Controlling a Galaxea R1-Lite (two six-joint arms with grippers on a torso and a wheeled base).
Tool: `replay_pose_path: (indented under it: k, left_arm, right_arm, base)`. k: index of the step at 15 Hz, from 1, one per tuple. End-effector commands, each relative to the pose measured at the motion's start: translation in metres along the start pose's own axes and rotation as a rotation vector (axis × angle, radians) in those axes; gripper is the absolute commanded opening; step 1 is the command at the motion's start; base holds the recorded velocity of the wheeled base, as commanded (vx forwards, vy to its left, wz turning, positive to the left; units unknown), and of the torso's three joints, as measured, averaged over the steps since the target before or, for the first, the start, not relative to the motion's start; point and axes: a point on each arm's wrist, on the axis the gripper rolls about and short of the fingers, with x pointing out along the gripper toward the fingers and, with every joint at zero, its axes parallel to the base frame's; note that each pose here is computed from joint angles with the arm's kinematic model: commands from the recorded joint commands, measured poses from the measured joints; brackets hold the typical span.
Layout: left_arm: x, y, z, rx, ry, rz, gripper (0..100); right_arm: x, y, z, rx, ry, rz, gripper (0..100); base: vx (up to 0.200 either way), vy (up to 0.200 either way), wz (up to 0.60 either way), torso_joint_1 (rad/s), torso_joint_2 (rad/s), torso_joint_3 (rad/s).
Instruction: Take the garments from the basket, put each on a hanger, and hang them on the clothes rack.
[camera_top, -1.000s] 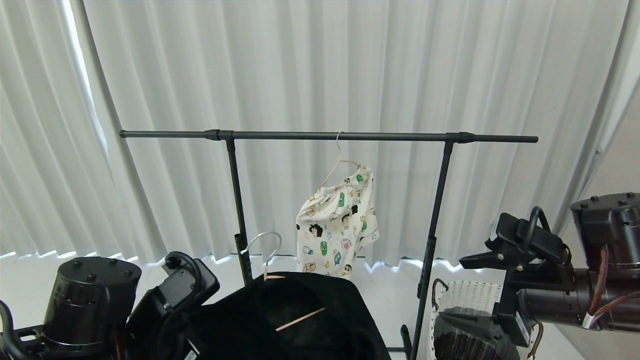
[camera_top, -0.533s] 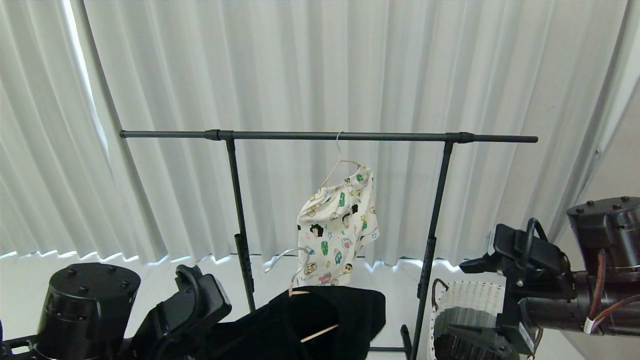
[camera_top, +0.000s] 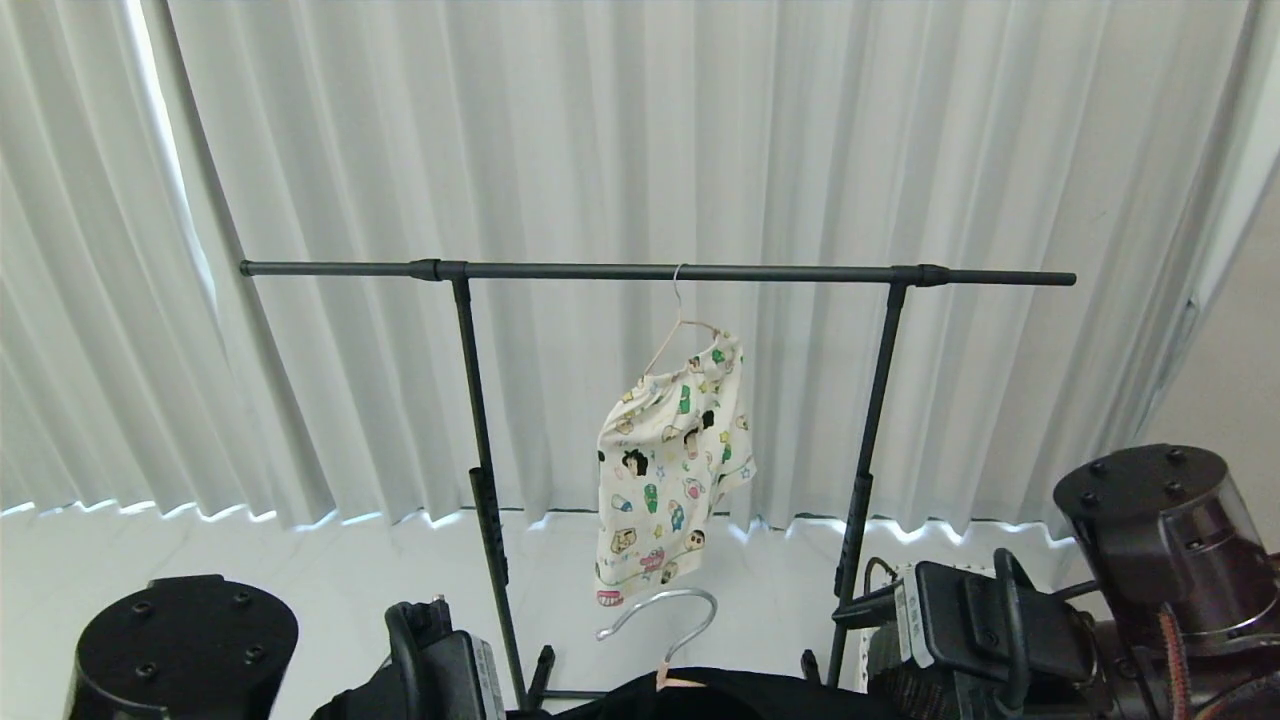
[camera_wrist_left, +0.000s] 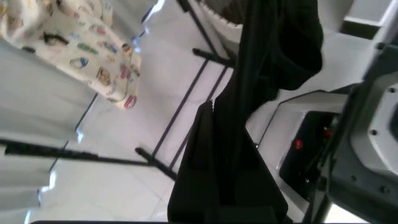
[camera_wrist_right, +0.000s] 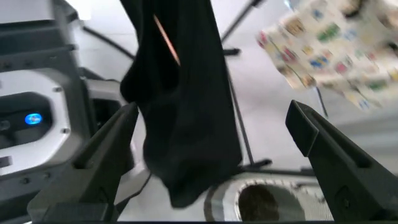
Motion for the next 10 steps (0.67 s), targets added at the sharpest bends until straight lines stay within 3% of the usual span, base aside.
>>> replay_pose_path:
  k: [1, 3, 10]
  left_arm:
    - [-0.002, -0.001, 0.006, 0.003, -0.039, 0.003, 0]
    - [-0.003, 0.000, 0.012, -0.020, -0.070, 0.008, 0]
    - [-0.007, -0.007, 0.015, 0.007, -0.102, -0.020, 0]
  right_arm:
    - [0.013, 0.001, 0.003, -0.009, 0.020, 0.025, 100]
    - [0.029, -0.007, 0.006, -0.005, 0.040, -0.007, 100]
    - [0.053, -0.018, 0.014, -0.003, 0.045, -0.011, 100]
  base:
    - [0.000, 0.000, 0.00, 0.000, 0.00, 0.000]
    - [0.000, 0.000, 0.00, 0.000, 0.00, 0.000]
    - [0.000, 0.000, 0.00, 0.000, 0.00, 0.000]
